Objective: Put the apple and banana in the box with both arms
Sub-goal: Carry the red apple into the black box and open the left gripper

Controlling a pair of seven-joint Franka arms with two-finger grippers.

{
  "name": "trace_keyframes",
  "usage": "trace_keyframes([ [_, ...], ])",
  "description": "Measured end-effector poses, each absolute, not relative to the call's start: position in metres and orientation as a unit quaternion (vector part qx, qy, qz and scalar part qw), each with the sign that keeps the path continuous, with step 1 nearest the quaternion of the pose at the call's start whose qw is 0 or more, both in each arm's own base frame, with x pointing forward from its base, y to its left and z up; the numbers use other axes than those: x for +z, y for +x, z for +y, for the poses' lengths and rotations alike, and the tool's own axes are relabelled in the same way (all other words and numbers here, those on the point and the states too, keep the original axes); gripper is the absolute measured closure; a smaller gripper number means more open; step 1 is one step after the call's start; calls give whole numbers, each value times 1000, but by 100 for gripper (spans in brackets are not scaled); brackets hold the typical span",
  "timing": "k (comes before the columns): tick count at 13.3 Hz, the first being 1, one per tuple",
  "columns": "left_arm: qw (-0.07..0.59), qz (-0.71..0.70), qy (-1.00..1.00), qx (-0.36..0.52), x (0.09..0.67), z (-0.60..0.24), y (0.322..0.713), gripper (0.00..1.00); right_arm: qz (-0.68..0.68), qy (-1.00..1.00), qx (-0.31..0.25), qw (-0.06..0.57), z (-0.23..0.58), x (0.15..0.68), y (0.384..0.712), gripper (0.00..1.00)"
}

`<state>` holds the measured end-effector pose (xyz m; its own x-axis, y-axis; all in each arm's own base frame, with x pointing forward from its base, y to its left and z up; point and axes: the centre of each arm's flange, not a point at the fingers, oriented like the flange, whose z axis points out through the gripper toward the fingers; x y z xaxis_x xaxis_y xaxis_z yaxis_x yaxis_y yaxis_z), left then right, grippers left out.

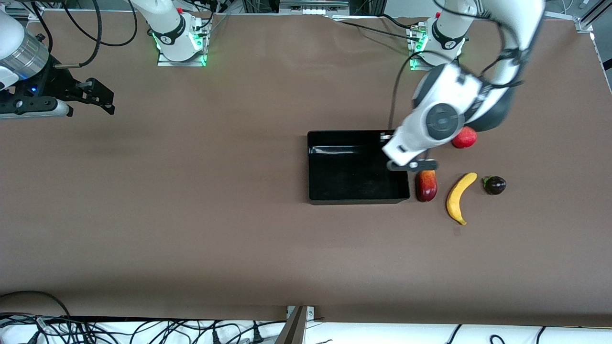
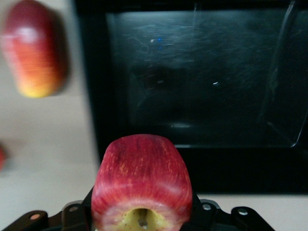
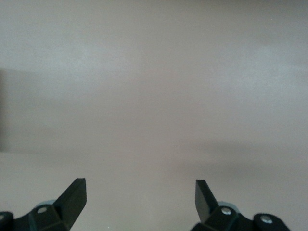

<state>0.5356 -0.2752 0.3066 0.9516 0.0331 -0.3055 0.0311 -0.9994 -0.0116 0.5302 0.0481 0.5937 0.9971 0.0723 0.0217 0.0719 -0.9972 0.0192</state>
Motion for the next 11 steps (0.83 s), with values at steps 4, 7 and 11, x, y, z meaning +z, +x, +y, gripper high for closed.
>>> trace_keyframes([
  [4, -4, -18, -984, 176, 236, -285, 535, 33, 36, 999, 21, 9, 48, 604, 531, 0],
  [7, -12, -17, -984, 175, 203, -292, 530, 33, 37, 999, 28, 9, 50, 610, 532, 0],
  [11, -4, -34, -983, 183, 211, -290, 533, 10, 38, 999, 28, 10, 51, 609, 536, 0],
])
